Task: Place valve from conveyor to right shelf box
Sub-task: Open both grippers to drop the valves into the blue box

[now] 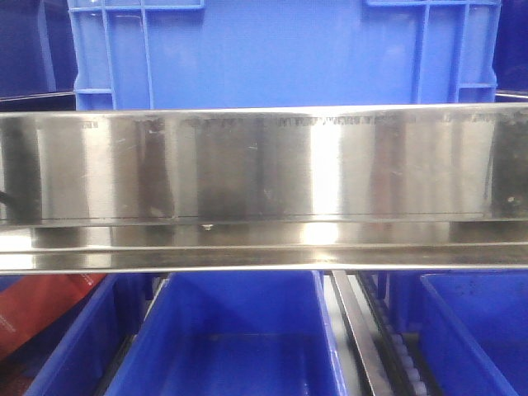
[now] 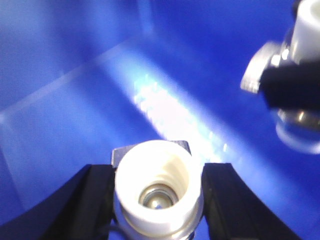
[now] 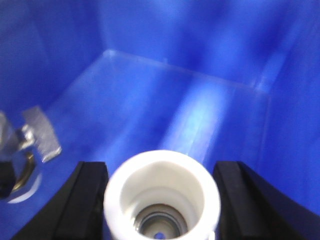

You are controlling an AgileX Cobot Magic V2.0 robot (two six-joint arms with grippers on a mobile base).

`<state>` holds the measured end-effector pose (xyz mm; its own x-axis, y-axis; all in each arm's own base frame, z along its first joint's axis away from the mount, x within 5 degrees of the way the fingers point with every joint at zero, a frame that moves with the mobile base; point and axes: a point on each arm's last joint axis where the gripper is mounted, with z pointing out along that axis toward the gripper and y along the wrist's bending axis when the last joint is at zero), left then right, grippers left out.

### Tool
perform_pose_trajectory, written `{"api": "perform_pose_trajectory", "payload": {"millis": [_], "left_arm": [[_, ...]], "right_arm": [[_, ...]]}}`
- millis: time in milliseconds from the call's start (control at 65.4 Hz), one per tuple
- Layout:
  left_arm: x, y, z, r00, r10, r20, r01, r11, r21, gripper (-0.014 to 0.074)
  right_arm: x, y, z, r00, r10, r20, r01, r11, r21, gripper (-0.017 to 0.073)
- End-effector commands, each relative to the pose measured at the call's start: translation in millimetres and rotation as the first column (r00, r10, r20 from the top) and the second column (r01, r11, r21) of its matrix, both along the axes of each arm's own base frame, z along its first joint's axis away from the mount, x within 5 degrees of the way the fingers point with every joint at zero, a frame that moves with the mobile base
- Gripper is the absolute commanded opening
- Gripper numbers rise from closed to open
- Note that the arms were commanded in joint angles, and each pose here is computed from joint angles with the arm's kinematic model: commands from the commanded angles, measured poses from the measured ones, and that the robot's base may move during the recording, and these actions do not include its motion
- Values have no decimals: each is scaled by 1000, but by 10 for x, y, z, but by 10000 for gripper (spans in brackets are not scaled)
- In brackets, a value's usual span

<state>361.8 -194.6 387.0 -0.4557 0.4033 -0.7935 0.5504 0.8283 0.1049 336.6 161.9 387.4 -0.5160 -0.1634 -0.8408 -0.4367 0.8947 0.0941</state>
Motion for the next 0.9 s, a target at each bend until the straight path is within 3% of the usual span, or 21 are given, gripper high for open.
{"api": "perform_pose_trajectory", "payload": {"millis": [0, 107, 199, 306, 382, 489, 596, 703, 765, 887], "left_arm": [[-1, 35, 127, 999, 15, 45, -13, 999, -37, 203], [-1, 35, 127, 999, 15, 45, -13, 999, -37, 438], [-7, 38, 133, 999, 15, 45, -13, 999, -37, 571], [-33, 51, 172, 999, 15, 52, -13, 999, -41, 599], [-83, 78, 252, 997, 16, 69, -12, 999, -50, 586], [-205, 142, 417, 995, 17, 98, -10, 998, -66, 503], [-384, 236, 631, 991, 19, 134, -8, 997, -83, 300], [-588, 348, 849, 984, 23, 177, -5, 995, -99, 37], [-720, 417, 962, 981, 24, 190, -4, 994, -106, -112], [-954, 539, 1063, 986, 21, 167, -5, 996, -93, -111]], "right_arm": [[-16, -18, 209, 995, -9, 98, 5, 999, 40, 243], [-27, -20, 279, 995, -7, 103, 2, 999, 42, 432], [-47, -26, 363, 995, -2, 99, -2, 999, 40, 510], [-99, -44, 490, 995, 5, 98, -9, 999, 38, 510], [-166, -75, 590, 993, 4, 122, -10, 999, 49, 463], [-311, -141, 740, 989, 4, 151, -13, 998, 62, 303], [-508, -230, 927, 981, 2, 192, -18, 997, 79, 64], [-737, -334, 1119, 971, -1, 241, -24, 995, 101, -162], [-882, -400, 1214, 963, -5, 270, -27, 993, 114, -162], [-1153, -530, 1262, 953, -11, 303, -27, 992, 121, -162]]}}
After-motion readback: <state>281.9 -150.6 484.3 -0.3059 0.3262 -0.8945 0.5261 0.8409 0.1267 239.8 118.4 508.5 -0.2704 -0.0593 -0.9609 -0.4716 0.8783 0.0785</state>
